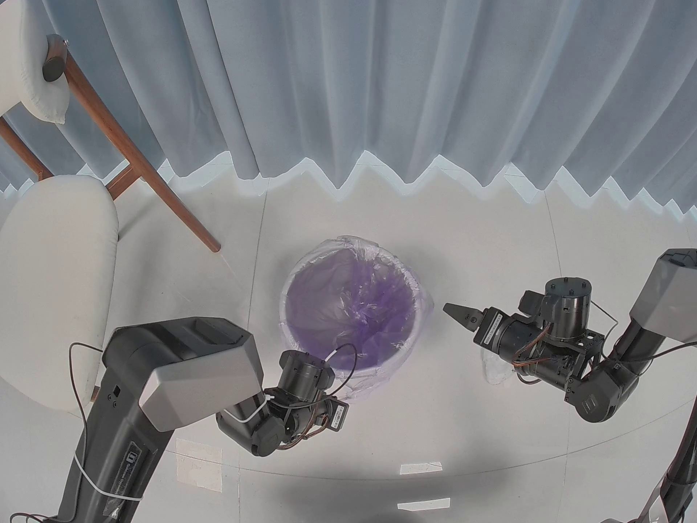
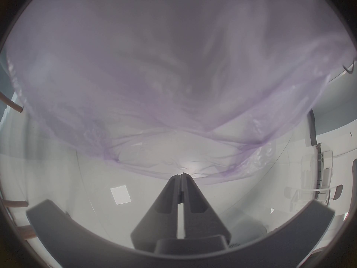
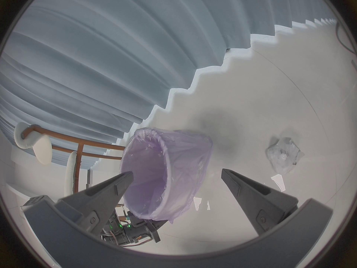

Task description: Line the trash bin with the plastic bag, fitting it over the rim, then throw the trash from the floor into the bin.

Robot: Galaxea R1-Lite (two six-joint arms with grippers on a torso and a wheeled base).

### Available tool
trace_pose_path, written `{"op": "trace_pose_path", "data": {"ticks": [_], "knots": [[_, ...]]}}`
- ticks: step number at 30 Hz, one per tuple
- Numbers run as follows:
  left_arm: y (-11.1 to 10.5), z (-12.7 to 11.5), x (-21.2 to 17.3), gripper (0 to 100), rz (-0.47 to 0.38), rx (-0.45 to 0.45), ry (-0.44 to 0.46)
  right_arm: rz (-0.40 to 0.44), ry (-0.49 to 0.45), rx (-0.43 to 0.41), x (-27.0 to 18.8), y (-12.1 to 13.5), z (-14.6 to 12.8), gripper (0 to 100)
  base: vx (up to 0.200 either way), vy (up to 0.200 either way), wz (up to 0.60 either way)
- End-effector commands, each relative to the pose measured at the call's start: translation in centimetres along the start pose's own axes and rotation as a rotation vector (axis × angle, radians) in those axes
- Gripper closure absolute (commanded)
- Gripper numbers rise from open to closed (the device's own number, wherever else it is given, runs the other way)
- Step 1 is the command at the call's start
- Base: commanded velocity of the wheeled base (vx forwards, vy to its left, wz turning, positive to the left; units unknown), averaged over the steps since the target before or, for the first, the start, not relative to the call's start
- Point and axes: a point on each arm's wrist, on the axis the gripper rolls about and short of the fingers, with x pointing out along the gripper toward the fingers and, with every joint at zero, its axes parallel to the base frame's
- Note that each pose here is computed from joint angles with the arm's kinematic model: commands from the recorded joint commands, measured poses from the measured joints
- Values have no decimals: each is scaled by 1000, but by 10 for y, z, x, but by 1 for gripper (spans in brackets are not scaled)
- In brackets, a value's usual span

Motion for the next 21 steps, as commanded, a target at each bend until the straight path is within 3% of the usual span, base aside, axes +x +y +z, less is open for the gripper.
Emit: {"op": "trace_pose_path", "data": {"ticks": [1,10,21], "knots": [[-1,17,3,100,-1,-9,-54,-3,3,1,0,-1,-1,0,0,0,0],[2,10,-21,100,-7,-22,-166,-3,5,0,1,-1,-2,0,0,0,0],[9,-42,-87,100,-15,-15,-174,-17,28,1,4,-5,-8,0,0,0,0]]}}
